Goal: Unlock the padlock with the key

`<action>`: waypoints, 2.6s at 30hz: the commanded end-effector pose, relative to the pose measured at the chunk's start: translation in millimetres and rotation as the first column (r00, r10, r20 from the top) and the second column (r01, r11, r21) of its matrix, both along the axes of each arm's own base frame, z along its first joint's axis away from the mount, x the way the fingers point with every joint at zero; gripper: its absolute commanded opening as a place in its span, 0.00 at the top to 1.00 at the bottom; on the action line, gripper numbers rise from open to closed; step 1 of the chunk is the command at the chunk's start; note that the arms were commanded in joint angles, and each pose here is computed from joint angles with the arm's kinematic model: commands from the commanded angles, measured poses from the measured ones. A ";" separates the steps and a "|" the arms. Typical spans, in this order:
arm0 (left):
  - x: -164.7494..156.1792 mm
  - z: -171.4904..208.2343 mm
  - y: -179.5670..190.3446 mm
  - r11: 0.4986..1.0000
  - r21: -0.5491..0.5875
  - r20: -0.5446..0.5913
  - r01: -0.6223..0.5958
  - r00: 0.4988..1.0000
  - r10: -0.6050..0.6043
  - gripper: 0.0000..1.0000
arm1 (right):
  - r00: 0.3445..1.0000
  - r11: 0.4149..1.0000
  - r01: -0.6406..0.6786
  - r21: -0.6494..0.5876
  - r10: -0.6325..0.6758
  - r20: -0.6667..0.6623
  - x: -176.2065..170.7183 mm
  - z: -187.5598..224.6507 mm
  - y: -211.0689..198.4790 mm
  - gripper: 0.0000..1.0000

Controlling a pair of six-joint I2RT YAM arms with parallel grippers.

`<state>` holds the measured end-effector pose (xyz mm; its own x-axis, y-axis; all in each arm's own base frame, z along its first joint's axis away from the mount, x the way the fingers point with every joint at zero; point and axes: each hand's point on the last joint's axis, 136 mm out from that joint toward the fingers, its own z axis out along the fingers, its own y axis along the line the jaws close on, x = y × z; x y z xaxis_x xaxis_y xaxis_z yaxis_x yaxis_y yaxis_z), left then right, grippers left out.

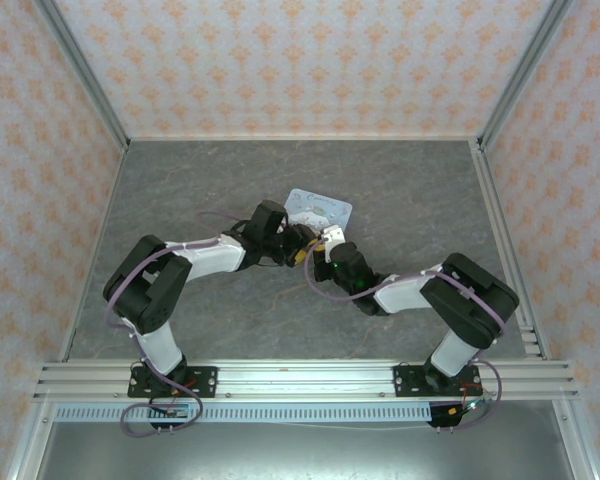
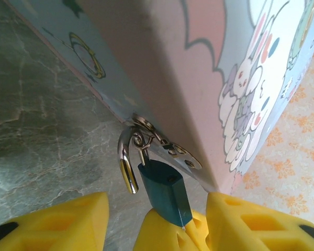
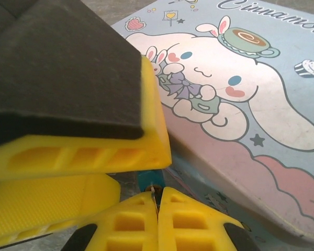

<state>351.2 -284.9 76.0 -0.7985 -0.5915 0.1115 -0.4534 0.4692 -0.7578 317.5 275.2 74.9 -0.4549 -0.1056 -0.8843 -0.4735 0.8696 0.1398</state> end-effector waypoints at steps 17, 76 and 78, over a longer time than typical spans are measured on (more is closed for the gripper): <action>9.9 73.3 90.1 0.954 0.267 0.265 -0.136 0.962 0.063 0.16 | 0.965 0.886 0.166 0.433 -0.056 -0.255 -10.3 14.4 4.6 1.00; 40.3 -28.6 101.1 0.851 0.488 0.008 0.196 0.973 -0.229 0.14 | 0.877 0.702 0.302 0.645 0.061 -0.477 43.0 23.9 -21.1 0.35; 32.4 -32.2 104.0 0.850 0.487 -0.009 0.201 0.974 -0.226 0.14 | 0.885 0.708 0.272 0.652 0.083 -0.458 52.7 25.4 -24.5 0.35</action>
